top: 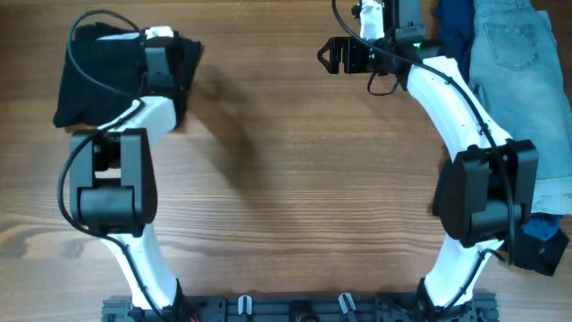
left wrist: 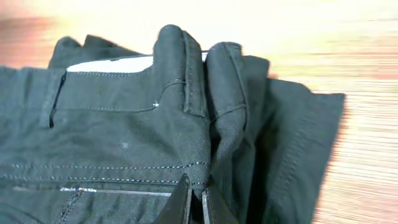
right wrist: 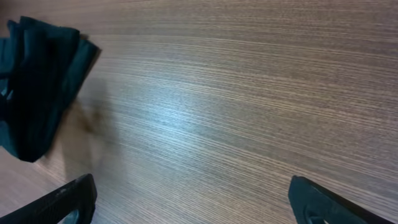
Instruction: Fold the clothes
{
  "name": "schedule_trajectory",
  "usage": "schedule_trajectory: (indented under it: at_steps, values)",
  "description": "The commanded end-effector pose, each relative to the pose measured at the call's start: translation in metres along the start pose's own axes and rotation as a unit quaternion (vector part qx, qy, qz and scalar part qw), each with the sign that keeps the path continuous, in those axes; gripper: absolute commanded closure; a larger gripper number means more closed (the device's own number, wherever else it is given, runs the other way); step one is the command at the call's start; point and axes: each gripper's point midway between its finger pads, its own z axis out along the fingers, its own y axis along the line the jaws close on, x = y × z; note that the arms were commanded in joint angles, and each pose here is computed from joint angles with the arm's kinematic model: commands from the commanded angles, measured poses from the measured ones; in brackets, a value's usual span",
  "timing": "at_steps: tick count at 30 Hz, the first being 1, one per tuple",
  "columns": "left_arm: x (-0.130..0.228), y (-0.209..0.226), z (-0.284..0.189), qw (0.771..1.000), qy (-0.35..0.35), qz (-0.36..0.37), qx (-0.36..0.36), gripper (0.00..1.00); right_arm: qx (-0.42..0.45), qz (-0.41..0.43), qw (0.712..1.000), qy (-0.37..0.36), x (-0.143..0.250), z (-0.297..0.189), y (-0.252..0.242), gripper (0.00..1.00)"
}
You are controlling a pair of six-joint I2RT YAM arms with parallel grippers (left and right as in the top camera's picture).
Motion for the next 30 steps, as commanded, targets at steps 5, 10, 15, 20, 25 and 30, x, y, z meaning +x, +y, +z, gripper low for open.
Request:
schedule_trajectory:
  at_steps: [5, 10, 15, 20, 25, 30]
  values:
    - [-0.011, -0.026, -0.02, 1.0, -0.006, 0.014, 0.027, 0.86, 0.003, -0.006, 1.0, -0.015, -0.01, -0.009, 0.004, 0.0]
    - [-0.01, -0.019, -0.019, 1.0, -0.004, 0.02, 0.018, 0.0, 0.003, -0.006, 1.0, -0.015, -0.01, -0.009, 0.004, 0.0]
    - [-0.026, -0.001, -0.027, 1.0, -0.02, 0.007, -0.01, 0.0, 0.003, -0.005, 1.0, -0.012, -0.009, -0.009, 0.004, 0.0]
    - [-0.038, 0.0, -0.037, 0.999, -0.025, -0.022, 0.03, 0.14, 0.003, -0.005, 1.0, -0.012, -0.009, -0.009, 0.004, 0.0]
    - [0.002, 0.004, -0.021, 0.993, 0.047, -0.081, 0.067, 0.76, 0.003, -0.005, 1.0, -0.013, -0.009, -0.009, 0.004, 0.0]
    - [0.029, 0.011, -0.004, 0.982, 0.088, -0.134, 0.098, 0.91, 0.003, -0.005, 1.0, -0.012, -0.009, -0.009, 0.004, 0.0]
